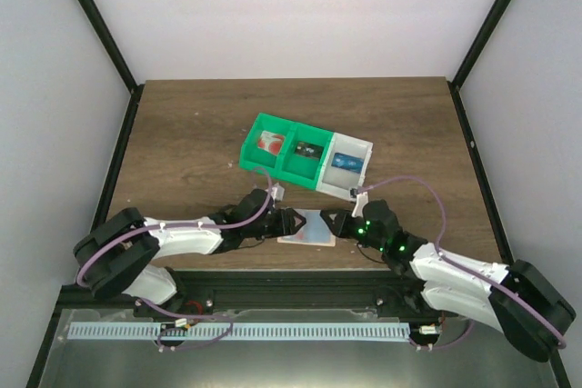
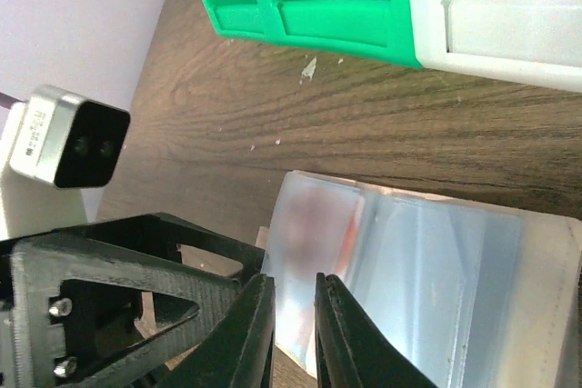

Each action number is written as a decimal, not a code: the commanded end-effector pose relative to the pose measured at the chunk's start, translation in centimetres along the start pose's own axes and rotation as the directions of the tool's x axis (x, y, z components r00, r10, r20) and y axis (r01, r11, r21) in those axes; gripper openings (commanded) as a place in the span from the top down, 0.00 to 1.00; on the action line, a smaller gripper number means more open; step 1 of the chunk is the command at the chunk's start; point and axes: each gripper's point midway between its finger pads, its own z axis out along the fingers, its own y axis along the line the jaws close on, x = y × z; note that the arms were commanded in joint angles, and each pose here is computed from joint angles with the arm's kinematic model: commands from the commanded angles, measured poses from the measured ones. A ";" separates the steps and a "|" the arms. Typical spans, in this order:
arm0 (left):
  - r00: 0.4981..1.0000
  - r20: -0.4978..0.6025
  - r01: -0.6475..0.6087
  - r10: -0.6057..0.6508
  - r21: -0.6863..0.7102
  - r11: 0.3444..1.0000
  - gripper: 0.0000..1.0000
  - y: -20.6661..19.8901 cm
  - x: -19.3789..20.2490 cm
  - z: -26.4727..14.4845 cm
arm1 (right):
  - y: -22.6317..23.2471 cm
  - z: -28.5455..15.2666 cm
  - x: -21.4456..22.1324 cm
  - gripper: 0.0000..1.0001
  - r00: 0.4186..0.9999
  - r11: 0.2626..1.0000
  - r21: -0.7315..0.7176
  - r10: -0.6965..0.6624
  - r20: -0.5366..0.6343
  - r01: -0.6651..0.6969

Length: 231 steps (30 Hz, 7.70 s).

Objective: Take the credit cards out of the card holder

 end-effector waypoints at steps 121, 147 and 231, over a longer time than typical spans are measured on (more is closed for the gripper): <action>0.997 0.057 -0.036 0.045 -0.147 0.988 0.82 4.7 -1.5 -3.9 | -1.4 6.1 6.5 0.70 0.946 0.993 0.120 0.019 -0.324 0.021; 0.997 -0.076 -0.016 0.010 -0.070 0.997 0.92 6.7 2.4 -0.4 | -0.2 6.3 6.3 0.76 0.951 0.998 0.052 0.042 -0.305 -0.028; 0.994 -0.101 0.032 -0.050 -0.176 0.984 0.90 10.0 4.0 0.5 | -1.1 2.6 5.6 0.99 0.956 0.991 -0.021 0.126 -0.267 -0.136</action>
